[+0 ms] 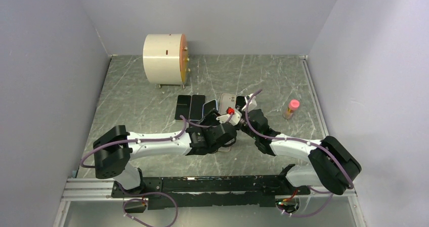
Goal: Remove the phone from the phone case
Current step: Remove the phone case from the phone.
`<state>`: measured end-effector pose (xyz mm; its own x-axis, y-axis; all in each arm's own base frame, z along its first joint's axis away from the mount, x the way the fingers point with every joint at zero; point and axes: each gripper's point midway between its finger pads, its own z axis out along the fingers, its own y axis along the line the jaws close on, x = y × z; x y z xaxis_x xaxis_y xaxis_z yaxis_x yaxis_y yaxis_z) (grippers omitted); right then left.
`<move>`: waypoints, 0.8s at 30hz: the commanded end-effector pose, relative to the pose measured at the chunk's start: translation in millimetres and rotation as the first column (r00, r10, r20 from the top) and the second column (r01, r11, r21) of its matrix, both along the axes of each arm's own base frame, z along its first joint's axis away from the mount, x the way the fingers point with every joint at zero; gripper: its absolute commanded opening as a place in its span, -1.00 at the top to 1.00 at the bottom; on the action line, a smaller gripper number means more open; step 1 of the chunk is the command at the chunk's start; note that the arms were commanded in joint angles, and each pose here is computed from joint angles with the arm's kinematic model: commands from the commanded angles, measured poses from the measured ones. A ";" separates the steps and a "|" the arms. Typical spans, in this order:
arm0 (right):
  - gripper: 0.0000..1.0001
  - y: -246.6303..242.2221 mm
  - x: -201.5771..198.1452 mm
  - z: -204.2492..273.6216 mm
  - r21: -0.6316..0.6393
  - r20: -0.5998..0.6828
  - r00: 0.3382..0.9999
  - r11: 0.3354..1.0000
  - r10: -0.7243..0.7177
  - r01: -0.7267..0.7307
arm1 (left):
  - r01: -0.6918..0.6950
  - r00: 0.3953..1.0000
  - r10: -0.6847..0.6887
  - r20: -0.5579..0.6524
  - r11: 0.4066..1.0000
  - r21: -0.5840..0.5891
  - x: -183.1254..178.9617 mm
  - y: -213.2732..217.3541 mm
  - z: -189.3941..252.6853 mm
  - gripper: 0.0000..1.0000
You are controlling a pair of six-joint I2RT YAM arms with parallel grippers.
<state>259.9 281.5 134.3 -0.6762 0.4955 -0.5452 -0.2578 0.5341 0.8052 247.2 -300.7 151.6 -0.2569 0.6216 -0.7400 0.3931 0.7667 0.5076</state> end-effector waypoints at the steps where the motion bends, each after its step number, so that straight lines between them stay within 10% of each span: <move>1: 1.00 14.6 -1.3 72.6 0.163 0.148 0.988 0.985 0.037 -0.062 | -0.088 0.994 0.082 0.078 0.993 0.078 12.4 20.6 10.8 -0.17; 11: 1.00 14.9 1.5 68.4 0.150 0.141 0.990 0.988 0.026 -0.047 | -0.074 0.996 0.073 0.050 0.997 0.016 3.3 19.6 14.9 0.89; 24: 1.00 19.1 18.0 46.3 0.078 0.112 0.993 0.997 -0.023 0.014 | 0.025 1.000 -0.021 0.022 0.985 -0.170 -16.4 3.5 49.7 0.95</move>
